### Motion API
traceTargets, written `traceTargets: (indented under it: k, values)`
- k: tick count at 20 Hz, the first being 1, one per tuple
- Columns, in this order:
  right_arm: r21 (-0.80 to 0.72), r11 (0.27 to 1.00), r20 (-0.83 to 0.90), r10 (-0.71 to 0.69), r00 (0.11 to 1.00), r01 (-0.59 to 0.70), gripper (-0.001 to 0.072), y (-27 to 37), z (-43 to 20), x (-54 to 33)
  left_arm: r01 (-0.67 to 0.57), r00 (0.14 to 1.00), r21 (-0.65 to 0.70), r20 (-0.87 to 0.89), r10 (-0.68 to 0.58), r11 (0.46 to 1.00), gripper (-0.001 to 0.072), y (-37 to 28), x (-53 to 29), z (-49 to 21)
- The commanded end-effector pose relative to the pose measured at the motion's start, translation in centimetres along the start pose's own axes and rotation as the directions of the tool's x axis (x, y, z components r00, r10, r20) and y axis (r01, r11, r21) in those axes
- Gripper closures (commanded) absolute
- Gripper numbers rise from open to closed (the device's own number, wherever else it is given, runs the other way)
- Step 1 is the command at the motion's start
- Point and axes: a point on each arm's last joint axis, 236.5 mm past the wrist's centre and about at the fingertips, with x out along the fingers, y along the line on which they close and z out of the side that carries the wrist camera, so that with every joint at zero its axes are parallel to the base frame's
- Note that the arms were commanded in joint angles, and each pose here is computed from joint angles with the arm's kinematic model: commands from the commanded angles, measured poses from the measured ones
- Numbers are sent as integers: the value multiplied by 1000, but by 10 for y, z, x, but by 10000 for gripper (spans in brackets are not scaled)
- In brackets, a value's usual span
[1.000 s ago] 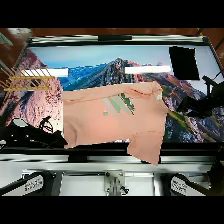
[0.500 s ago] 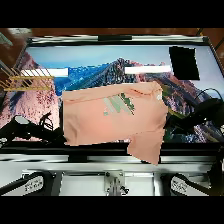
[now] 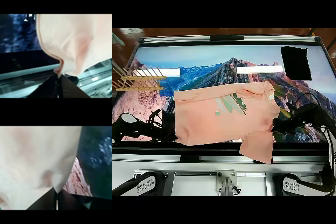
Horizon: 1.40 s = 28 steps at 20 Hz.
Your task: Fold the shirts.
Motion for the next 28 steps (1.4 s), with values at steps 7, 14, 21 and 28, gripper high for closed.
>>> traceTargets:
  k: [7,14,21,28]
  values:
    - [-394,901,741,194,643,183,652,137,75,-283,-174,804,389,587,-98,904,667,-150,-235,113]
    - [-267,827,813,469,-344,494,652,258,-142,-630,-520,30,505,816,-577,689,666,-360,-538,-59]
    - [-242,849,911,365,-190,470,652,232,-198,-583,-556,2,366,898,-439,746,666,-324,-528,-141]
    - [-262,917,954,199,225,300,652,195,-144,-494,-549,290,324,938,-189,771,666,-257,-454,-90]
